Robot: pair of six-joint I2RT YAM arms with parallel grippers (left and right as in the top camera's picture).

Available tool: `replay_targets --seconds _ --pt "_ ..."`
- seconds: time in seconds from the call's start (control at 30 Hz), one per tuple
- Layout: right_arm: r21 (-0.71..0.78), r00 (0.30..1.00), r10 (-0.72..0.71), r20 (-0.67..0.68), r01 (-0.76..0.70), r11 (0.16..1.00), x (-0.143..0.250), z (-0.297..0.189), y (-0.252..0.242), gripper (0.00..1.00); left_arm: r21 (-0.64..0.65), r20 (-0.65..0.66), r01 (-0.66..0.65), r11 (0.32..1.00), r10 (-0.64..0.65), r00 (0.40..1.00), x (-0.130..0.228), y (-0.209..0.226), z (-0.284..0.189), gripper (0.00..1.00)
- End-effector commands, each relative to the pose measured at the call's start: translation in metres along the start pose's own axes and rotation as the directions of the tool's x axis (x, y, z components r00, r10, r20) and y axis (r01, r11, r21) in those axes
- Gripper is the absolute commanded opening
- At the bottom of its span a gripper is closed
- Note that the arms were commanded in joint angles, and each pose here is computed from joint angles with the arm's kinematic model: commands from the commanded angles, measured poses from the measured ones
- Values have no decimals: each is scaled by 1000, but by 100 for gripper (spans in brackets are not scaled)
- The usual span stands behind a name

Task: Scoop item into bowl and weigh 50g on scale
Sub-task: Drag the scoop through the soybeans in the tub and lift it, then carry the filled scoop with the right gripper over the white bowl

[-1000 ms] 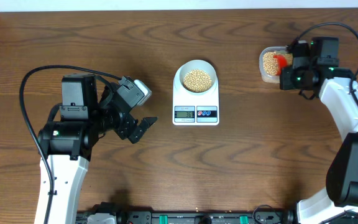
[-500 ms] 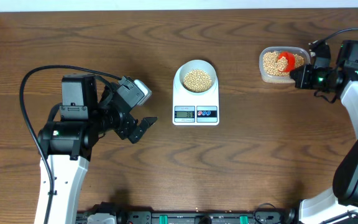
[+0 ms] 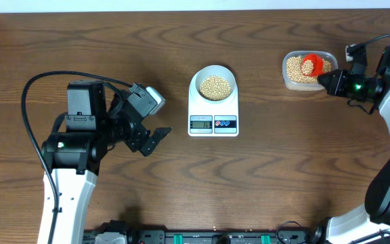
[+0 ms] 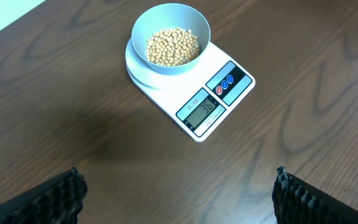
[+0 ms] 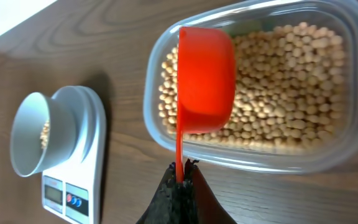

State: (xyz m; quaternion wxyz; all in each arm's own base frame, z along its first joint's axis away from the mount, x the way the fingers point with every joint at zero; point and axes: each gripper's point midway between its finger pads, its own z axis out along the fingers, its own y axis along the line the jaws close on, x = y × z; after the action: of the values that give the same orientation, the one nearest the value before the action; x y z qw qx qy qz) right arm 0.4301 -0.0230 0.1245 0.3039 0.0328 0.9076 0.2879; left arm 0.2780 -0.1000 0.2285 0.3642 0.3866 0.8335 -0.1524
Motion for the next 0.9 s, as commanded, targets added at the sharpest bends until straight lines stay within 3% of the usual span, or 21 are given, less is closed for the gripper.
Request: replay_targets --seconds 0.0,0.5,0.87 --pt "-92 1000 15 7 -15 996 -1 0 13 1 -11 11 -18 1000 18 1000 -5 3 -4 98" --pt "-271 996 65 54 -48 961 -21 -2 48 1 -11 11 -18 1000 18 1000 -5 3 -4 98" --pt "-346 999 -11 35 22 938 -19 23 100 1 -11 11 -18 1000 18 1000 -5 3 -4 98"
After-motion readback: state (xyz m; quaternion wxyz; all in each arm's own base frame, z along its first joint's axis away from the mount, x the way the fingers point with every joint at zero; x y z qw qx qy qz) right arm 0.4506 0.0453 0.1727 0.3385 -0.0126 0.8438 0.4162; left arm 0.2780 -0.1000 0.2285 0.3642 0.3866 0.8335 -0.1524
